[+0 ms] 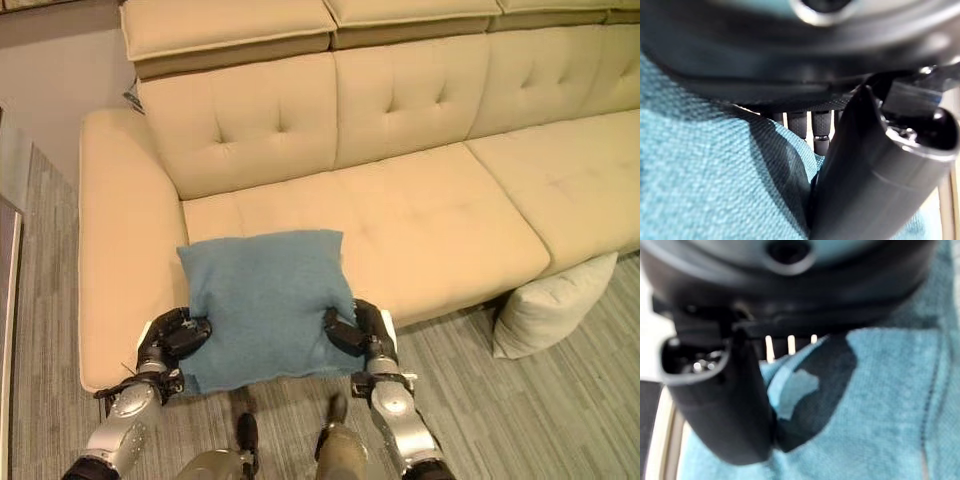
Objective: Pick up all the scattered cushions and arrange them neatly on the sofa.
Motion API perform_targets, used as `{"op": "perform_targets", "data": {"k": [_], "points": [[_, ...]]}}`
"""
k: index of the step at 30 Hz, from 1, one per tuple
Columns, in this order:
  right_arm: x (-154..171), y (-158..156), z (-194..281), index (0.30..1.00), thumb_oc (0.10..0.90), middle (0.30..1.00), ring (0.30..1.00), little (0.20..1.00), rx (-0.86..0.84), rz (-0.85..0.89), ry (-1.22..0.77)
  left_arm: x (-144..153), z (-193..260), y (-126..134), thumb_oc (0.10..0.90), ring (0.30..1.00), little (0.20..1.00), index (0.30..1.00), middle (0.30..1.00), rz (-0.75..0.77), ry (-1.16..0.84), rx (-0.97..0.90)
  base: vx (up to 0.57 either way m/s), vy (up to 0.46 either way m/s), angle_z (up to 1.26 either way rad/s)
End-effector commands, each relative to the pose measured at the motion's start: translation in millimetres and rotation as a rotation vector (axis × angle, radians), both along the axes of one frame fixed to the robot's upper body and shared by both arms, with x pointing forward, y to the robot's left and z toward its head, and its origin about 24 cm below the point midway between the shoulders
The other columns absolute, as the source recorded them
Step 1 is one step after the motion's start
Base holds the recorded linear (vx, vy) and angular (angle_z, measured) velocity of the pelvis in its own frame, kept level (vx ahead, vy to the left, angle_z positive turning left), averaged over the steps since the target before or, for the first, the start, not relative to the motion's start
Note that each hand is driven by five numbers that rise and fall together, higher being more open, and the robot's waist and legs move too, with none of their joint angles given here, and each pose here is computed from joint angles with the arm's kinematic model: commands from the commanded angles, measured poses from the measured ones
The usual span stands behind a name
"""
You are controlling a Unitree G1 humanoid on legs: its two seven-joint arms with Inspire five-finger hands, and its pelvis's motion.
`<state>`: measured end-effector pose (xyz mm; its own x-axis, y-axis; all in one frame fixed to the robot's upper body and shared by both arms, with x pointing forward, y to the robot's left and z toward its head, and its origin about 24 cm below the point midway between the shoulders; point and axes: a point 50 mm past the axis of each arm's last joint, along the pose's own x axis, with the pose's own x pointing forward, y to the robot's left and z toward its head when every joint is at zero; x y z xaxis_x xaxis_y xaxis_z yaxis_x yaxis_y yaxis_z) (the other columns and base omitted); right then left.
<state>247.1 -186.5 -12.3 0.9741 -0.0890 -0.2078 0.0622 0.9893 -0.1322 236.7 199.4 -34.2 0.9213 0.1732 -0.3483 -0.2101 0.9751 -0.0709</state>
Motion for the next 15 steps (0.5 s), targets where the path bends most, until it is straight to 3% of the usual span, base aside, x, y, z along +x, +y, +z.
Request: {"op": "perform_targets", "data": {"k": [1,8,15], "points": [[25.7,33.5,71.5,0.3,0.4,0.3,0.3,0.3,0.099,0.135,-0.372,19.3,40.7,-52.0,0.4,0.3,0.3,0.3,0.3,-0.228,-0.258,-0.073,0.25,-0.212,0.23],[23.1,18.9,73.0,0.3,0.4,0.3,0.3,0.3,0.054,0.101,-0.388,16.1,35.7,-68.4,0.4,0.3,0.3,0.3,0.3,-0.268,-0.238,-0.113,0.19,-0.254,0.43],[22.0,12.6,69.8,0.3,0.4,0.3,0.3,0.3,0.044,0.083,-0.368,19.8,36.9,-74.4,0.4,0.3,0.3,0.3,0.3,-0.284,-0.238,-0.121,0.09,-0.079,0.11]]}}
